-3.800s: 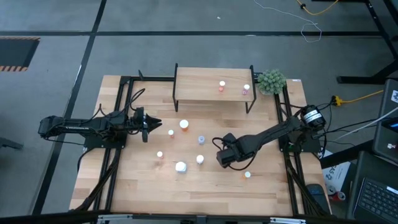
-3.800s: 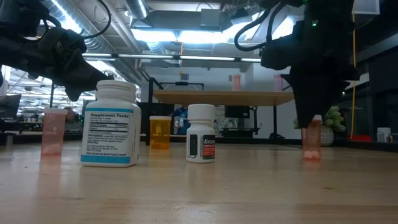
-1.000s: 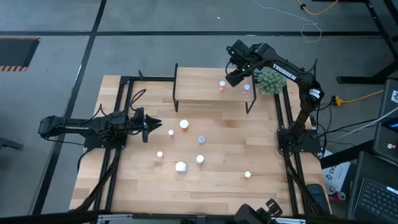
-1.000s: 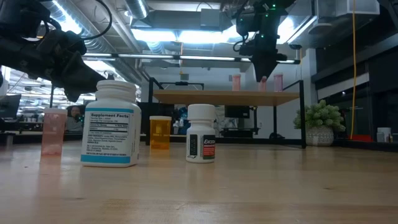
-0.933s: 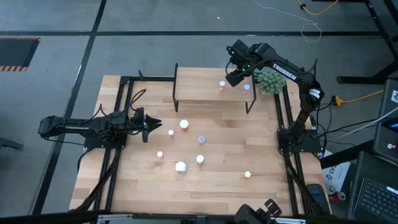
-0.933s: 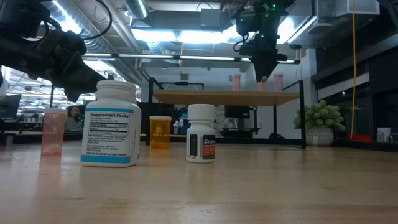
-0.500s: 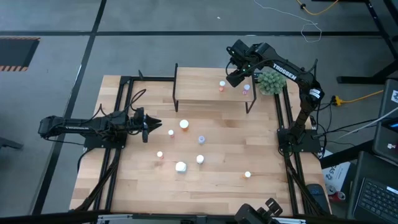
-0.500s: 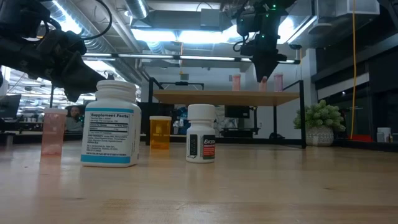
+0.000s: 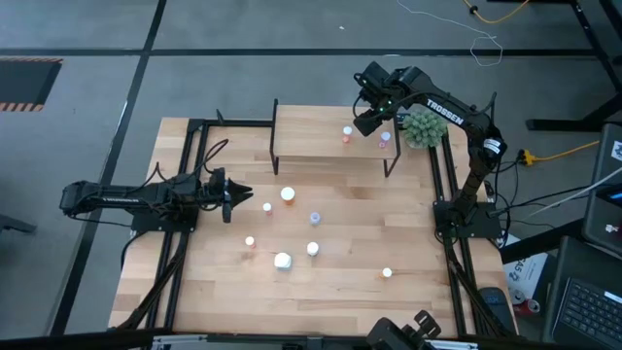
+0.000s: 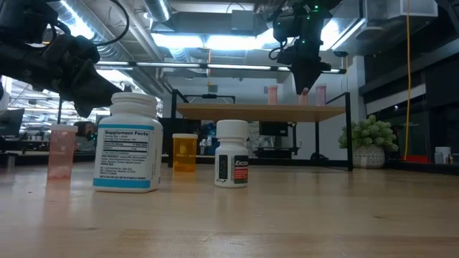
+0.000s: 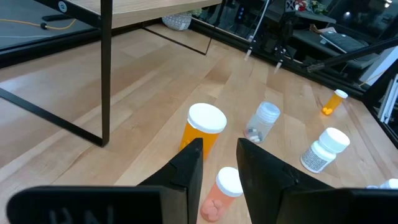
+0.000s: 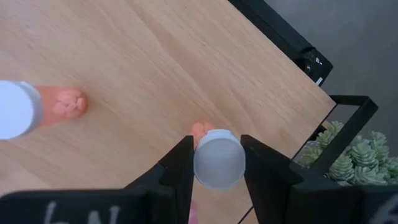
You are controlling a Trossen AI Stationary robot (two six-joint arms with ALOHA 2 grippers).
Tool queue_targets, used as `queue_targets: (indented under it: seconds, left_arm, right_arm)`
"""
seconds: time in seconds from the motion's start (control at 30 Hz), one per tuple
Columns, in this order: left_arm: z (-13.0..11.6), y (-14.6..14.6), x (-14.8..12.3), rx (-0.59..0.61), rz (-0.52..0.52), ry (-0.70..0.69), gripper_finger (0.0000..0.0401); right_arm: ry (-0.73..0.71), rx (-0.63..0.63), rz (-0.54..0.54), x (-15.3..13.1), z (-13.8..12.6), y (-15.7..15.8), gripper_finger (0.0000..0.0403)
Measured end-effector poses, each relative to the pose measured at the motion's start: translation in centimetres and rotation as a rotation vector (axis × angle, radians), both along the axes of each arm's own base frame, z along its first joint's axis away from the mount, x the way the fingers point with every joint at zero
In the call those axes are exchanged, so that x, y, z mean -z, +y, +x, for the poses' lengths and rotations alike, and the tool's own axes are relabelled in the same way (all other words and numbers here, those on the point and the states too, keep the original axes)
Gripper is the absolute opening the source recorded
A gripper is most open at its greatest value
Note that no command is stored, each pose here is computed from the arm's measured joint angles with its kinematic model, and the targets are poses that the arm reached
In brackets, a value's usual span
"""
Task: Pick and place medicine bottles onto shelf by color
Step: Put the orange pill bottle on the shelf
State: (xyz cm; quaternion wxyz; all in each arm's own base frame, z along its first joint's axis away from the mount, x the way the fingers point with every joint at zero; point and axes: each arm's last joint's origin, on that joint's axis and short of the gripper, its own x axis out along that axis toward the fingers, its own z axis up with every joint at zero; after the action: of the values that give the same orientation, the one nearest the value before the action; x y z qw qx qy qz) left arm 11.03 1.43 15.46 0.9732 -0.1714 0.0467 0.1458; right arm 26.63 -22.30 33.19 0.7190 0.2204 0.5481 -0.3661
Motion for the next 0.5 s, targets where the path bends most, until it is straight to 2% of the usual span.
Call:
queue_targets:
  seconds: [0.5]
  left_arm:
    - [0.0,0.0,0.01,0.0,-0.002,0.0,0.0093]
  right_arm:
    - [-0.004,0.016,0.003,0.0,0.0,0.02,0.0165]
